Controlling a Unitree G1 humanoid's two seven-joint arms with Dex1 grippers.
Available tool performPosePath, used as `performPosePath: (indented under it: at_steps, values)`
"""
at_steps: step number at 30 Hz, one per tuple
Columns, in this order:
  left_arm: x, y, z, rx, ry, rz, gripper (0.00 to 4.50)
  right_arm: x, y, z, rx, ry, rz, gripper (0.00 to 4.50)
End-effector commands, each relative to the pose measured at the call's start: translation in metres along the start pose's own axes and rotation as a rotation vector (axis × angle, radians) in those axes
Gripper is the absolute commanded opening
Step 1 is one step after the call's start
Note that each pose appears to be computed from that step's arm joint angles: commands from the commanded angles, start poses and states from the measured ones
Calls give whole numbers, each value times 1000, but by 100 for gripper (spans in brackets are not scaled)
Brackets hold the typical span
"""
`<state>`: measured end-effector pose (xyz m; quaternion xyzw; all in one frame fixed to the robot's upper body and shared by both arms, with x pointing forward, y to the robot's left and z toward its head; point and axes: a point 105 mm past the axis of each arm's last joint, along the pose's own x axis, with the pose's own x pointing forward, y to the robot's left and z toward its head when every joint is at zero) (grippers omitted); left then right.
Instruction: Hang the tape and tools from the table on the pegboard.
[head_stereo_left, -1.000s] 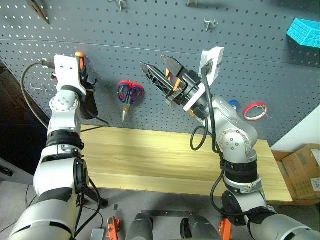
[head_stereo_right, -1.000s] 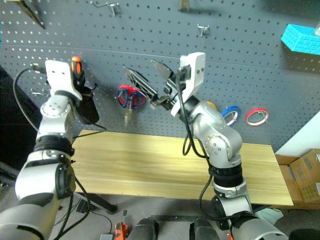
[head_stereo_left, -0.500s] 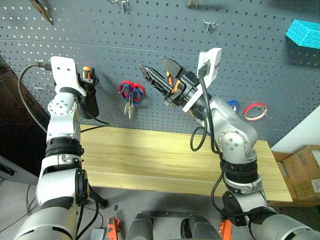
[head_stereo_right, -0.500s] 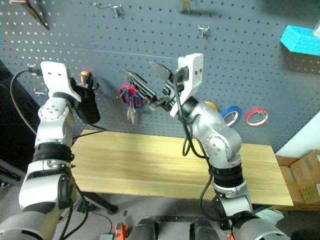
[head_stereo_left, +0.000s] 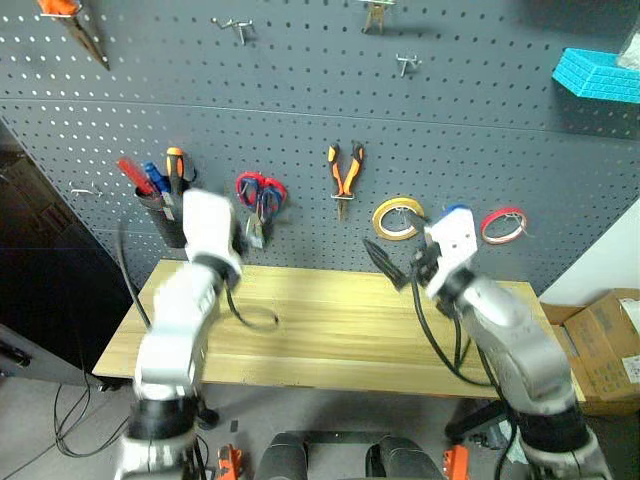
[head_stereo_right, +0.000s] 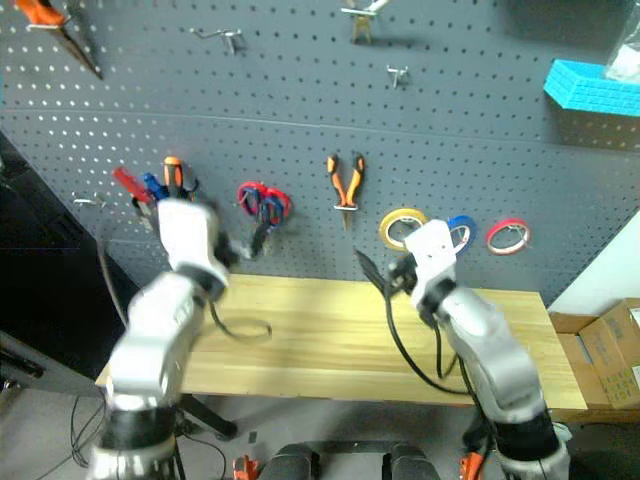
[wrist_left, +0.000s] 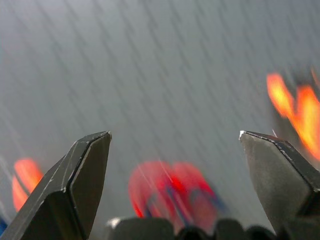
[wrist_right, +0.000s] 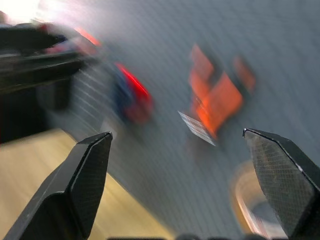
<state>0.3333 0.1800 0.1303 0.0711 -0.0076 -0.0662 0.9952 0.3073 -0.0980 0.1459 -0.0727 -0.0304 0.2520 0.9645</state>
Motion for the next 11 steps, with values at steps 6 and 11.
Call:
performPosePath:
  at_steps: [6, 11]
  values:
    - [-27, 34, -85, -139, 276, 197, 441, -49, -53, -96, 15, 283, -394, 450]
    - [-23, 42, -94, -138, 303, 186, 441, -55, -62, -109, 25, 312, -451, 450]
